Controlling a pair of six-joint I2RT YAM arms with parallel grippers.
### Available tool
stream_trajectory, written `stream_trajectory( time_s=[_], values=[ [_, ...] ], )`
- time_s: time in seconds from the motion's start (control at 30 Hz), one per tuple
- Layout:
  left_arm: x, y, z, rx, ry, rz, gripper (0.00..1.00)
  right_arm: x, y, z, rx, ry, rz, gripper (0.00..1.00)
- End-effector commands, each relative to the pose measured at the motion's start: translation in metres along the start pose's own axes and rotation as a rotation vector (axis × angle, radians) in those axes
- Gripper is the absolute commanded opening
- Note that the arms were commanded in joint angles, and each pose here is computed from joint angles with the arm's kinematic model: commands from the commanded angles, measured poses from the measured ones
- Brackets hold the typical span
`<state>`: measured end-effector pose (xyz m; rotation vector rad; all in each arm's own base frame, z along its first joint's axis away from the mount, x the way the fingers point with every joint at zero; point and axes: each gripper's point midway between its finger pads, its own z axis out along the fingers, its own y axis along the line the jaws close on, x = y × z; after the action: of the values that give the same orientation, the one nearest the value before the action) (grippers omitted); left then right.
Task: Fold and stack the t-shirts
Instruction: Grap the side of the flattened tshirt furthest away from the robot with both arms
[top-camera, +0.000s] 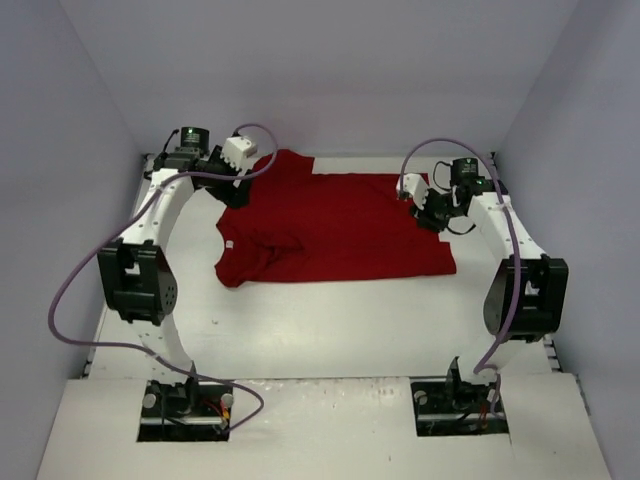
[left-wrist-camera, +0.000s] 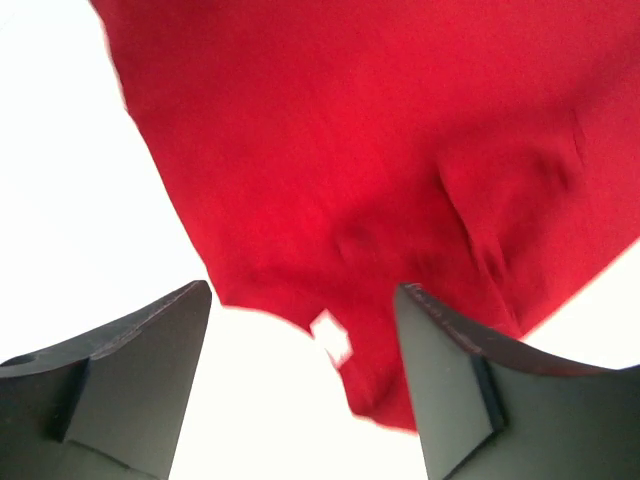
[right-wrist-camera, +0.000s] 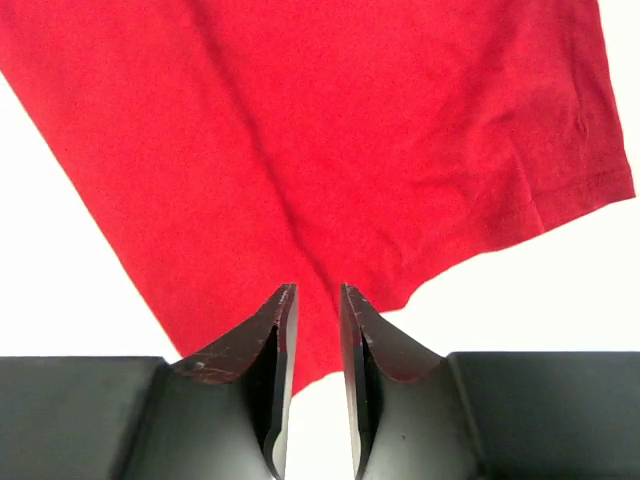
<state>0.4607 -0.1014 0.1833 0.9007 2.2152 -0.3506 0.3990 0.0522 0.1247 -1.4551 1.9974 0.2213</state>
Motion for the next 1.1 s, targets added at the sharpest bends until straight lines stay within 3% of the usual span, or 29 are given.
stream_trajectory(
  time_s=[0.0, 0.2, 0.43, 0.63, 1.07],
  values=[
    [0.076, -0.044, -0.01, 0.088, 0.262, 0.2, 0.69, 0.037, 0.016, 0.014, -0.038, 0.175, -0.098, 0.15],
    [0.137, -0.056, 0.0, 0.108, 0.439, 0.178, 0.65, 0.071, 0.033, 0.034, -0.09, 0.342, -0.109, 0.04],
    [0.145, -0.041, 0.028, 0.069, 0.484, 0.184, 0.61, 0.088, 0.021, 0.057, -0.06, 0.417, -0.086, 0.0],
    [0.167, -0.049, 0.042, 0.118, 0.546, 0.224, 0.6, 0.117, 0.048, 0.071, -0.147, 0.534, -0.127, 0.0],
    [0.206, -0.086, 0.018, 0.218, 0.582, 0.256, 0.6, 0.147, 0.103, 0.032, -0.276, 0.647, -0.198, 0.0]
  ],
)
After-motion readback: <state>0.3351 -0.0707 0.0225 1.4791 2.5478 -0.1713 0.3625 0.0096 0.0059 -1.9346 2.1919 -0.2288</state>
